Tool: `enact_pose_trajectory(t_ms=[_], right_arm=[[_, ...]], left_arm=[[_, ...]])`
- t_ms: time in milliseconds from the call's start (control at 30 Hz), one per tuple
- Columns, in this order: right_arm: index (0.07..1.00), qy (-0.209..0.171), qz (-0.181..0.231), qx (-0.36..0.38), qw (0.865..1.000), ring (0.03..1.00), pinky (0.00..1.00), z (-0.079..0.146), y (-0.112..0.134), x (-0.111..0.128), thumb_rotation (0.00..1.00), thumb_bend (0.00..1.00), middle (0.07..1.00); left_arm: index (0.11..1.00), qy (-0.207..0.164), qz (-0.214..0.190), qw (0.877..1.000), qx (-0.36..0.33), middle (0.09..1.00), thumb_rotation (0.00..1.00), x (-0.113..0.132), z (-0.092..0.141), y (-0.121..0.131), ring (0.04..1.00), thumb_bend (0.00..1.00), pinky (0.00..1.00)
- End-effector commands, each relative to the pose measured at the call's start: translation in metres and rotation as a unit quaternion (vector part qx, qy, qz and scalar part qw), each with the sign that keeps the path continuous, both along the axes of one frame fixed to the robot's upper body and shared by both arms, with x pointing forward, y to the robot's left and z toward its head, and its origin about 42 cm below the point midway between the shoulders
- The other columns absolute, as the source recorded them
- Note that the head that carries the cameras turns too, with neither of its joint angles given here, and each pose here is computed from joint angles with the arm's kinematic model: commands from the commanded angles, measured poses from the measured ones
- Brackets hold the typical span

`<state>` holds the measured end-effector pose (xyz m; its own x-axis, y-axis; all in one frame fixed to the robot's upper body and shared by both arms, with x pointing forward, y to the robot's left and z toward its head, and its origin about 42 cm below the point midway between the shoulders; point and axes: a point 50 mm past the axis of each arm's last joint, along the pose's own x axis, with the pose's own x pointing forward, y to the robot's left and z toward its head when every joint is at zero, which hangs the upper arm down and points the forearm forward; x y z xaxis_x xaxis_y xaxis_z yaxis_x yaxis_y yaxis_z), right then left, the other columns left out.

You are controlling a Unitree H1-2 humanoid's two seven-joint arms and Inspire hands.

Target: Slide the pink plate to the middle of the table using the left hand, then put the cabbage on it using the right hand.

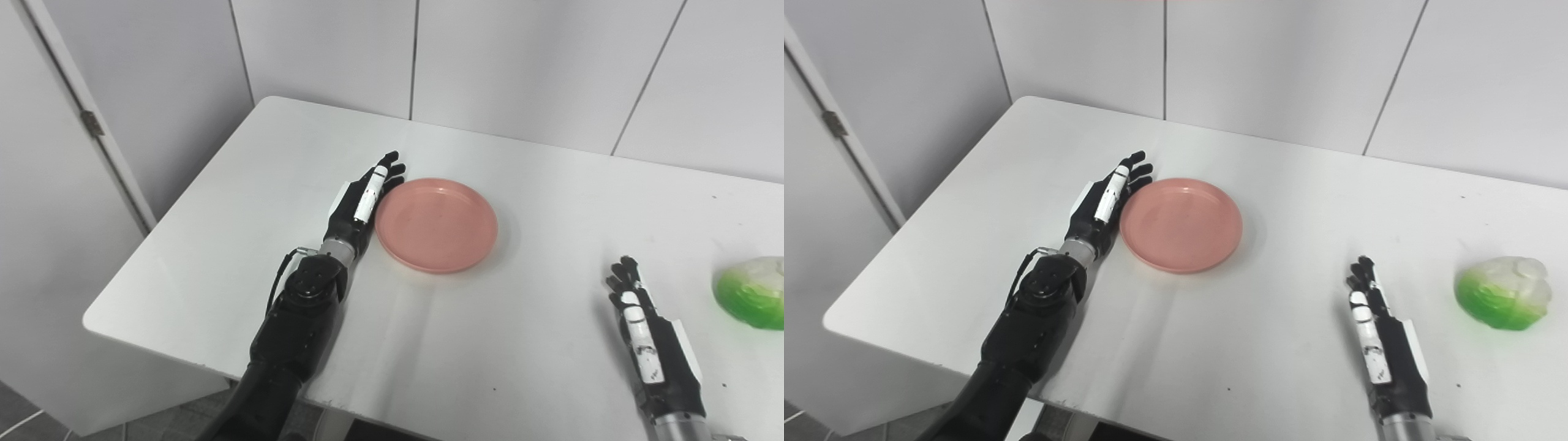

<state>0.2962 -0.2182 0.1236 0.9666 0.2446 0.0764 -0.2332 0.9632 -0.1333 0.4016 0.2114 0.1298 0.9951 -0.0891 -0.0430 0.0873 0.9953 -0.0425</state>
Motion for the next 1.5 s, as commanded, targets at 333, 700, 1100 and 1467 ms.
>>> enact_pose_trajectory(t_ms=[333,700,1100,1467], right_arm=[[0.975,-0.014,0.001,0.002,1.000,0.951,0.97,0.003,0.022,0.004,1.00,0.31,0.965],[0.965,-0.011,-0.001,-0.010,1.000,0.934,0.94,0.001,0.035,0.006,1.00,0.35,0.953],[0.960,-0.009,-0.004,-0.015,1.000,0.926,0.92,-0.006,0.037,0.011,1.00,0.37,0.947],[0.931,-0.052,-0.028,-0.103,0.993,0.870,0.84,0.003,0.038,0.012,1.00,0.57,0.898]], left_arm=[[0.904,0.009,-0.072,0.996,-0.046,0.913,1.00,-0.017,0.019,-0.058,0.912,0.44,0.91],[0.912,0.024,-0.067,0.993,-0.090,0.911,1.00,-0.036,-0.002,-0.067,0.921,0.45,0.93],[0.907,0.023,-0.063,0.994,-0.086,0.913,1.00,-0.036,-0.025,-0.048,0.914,0.45,0.92],[0.911,0.028,-0.074,0.994,-0.075,0.918,1.00,-0.036,-0.034,-0.029,0.919,0.47,0.92]])
